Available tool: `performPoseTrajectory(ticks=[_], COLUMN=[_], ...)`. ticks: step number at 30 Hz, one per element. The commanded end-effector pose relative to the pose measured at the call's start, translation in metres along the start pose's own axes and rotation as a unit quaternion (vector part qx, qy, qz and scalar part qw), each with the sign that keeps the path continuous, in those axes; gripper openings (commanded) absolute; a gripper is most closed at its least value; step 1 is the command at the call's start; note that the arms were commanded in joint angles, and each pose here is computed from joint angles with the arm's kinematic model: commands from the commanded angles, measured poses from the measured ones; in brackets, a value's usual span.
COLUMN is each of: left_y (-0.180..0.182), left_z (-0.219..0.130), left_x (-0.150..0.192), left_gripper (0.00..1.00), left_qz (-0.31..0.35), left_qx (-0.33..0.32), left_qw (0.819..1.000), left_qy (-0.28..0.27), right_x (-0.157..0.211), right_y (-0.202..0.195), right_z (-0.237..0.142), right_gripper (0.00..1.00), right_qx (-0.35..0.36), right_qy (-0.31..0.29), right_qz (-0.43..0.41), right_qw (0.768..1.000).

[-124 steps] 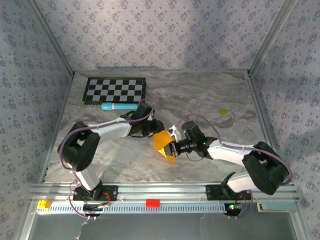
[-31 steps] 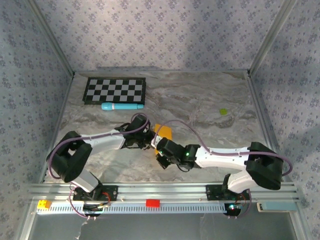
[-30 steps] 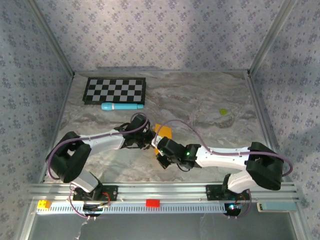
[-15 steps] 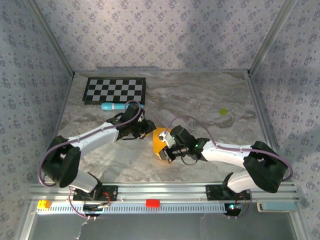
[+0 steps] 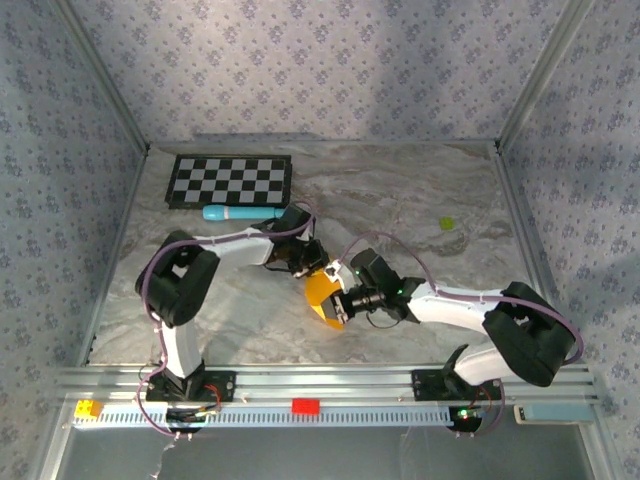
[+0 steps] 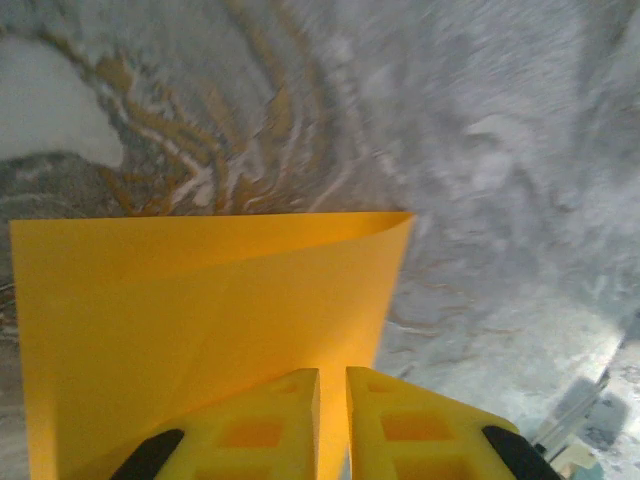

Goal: Fold a paper plane with a square sheet of paper (pick it up from the middle)
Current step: Third fold the triangle at the center of the table.

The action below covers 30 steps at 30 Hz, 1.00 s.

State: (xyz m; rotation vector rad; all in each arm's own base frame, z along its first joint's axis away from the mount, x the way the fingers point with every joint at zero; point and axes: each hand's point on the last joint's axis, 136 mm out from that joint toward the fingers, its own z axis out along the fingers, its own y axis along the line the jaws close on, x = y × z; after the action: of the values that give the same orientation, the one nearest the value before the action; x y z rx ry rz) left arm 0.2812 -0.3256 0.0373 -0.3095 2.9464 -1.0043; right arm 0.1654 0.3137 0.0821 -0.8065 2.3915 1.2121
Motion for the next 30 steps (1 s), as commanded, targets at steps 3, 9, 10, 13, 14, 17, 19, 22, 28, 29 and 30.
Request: performPoseTrajectory(ticks=[3, 9, 10, 13, 14, 17, 19, 22, 28, 29, 30], left_y=[0.022, 0.039, 0.041, 0.041, 0.041, 0.041, 0.041, 0.042, 0.041, 0.04, 0.041], left_z=[0.017, 0.022, 0.022, 0.022, 0.022, 0.022, 0.022, 0.022, 0.022, 0.022, 0.022], left_x=[0.013, 0.018, 0.018, 0.019, 0.018, 0.018, 0.019, 0.02, 0.021, 0.021, 0.021], left_gripper=[0.1, 0.09, 0.09, 0.09, 0.09, 0.09, 0.09, 0.09, 0.09, 0.09, 0.09], left_qz=[0.019, 0.017, 0.016, 0.016, 0.017, 0.017, 0.017, 0.017, 0.017, 0.018, 0.016], left_qx=[-0.045, -0.069, -0.07, -0.072, -0.073, -0.074, -0.073, -0.075, -0.074, -0.075, -0.075], left_qw=[0.999, 0.997, 0.997, 0.997, 0.997, 0.997, 0.997, 0.997, 0.997, 0.997, 0.997], left_qy=[0.022, 0.026, 0.027, 0.027, 0.026, 0.026, 0.026, 0.026, 0.026, 0.025, 0.025], right_x=[0.001, 0.007, 0.007, 0.005, 0.005, 0.002, 0.002, -0.002, -0.003, -0.004, -0.004], right_y=[-0.001, -0.029, -0.032, -0.039, -0.042, -0.051, -0.058, -0.063, -0.073, -0.073, -0.073], right_z=[-0.003, -0.003, -0.003, -0.005, -0.006, -0.008, -0.01, -0.01, -0.008, -0.008, -0.007], right_gripper=[0.0, 0.0, 0.0, 0.0, 0.0, 0.0, 0.0, 0.0, 0.0, 0.0, 0.0], right_qx=[-0.006, 0.037, 0.037, 0.04, 0.048, 0.071, 0.089, 0.108, 0.133, 0.134, 0.136], right_qy=[-0.005, 0.01, 0.012, 0.018, 0.019, 0.022, 0.022, 0.021, 0.029, 0.027, 0.029], right_qz=[0.012, 0.047, 0.051, 0.056, 0.056, 0.05, 0.048, 0.044, 0.041, 0.04, 0.038], right_qw=[1.0, 0.998, 0.998, 0.997, 0.997, 0.996, 0.995, 0.993, 0.99, 0.99, 0.99])
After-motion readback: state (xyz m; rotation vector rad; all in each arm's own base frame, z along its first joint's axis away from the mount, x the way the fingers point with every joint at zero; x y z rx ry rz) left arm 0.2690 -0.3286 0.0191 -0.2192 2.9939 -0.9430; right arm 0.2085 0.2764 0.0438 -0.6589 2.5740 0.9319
